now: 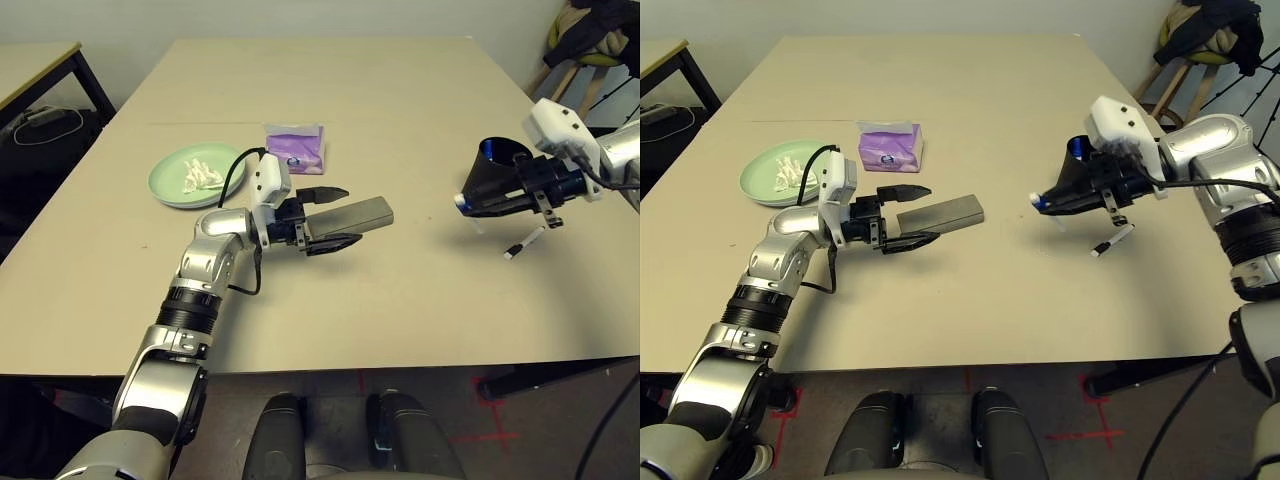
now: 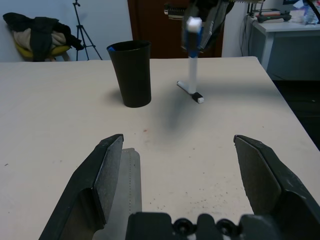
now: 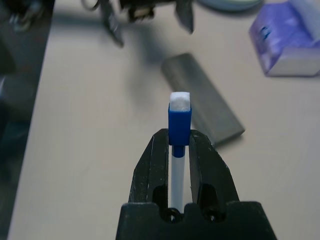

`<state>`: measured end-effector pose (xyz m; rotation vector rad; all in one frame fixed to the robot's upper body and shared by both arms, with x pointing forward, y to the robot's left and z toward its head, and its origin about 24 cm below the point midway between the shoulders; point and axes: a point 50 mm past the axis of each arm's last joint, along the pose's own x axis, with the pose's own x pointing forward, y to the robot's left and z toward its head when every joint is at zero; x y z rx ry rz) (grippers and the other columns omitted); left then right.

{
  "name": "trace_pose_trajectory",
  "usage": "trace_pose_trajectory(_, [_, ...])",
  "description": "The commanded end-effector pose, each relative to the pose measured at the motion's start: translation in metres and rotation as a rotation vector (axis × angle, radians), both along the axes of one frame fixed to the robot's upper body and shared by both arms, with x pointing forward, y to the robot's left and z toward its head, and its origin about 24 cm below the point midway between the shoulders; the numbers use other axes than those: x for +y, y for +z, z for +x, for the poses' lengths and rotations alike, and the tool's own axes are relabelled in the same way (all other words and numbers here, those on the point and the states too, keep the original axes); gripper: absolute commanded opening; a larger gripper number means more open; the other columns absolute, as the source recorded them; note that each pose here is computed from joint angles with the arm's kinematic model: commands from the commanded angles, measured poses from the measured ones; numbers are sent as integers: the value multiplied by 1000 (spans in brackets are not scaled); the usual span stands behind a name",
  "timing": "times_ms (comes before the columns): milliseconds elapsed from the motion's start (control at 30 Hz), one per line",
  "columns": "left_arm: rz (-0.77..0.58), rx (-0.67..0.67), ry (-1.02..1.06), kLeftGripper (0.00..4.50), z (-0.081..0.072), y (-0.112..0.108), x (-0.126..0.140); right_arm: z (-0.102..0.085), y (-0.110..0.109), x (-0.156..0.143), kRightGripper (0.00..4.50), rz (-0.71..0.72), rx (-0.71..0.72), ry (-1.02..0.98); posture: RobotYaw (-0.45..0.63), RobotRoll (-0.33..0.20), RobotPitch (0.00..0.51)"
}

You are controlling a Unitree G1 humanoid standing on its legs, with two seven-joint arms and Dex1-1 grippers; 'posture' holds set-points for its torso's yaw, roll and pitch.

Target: Organize and tidy the items on the table.

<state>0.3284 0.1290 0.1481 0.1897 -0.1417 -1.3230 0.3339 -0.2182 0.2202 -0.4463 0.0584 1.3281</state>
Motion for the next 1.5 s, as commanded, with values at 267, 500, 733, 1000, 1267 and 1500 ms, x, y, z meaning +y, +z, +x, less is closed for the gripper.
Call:
trace_pose_trajectory(267, [-35, 12, 62, 4500, 4, 5, -1, 10, 10, 5, 410, 461, -173, -364, 131, 0, 63])
trace_pose_trajectory(500, [-26, 14, 66, 4500, 5, 5, -1, 16, 16, -4, 410, 680, -163, -647, 121, 0, 64])
trace_pose_trajectory(733, [-25, 14, 69, 4500, 6, 5, -1, 27, 23, -22, 410, 689, -202, -1025, 121, 0, 66])
trace_pose_trajectory(1000, [-20, 10, 73, 4500, 6, 6, 0, 32, 34, -33, 410, 636, -212, -1270, 119, 0, 68])
trace_pose_trajectory(1267, [-23, 8, 77, 4500, 7, 6, 0, 32, 34, -37, 410, 628, -130, -1343, 120, 0, 70])
trace_pose_trajectory(1500, [-23, 9, 78, 4500, 7, 6, 0, 31, 25, -39, 410, 619, -86, -1364, 120, 0, 73])
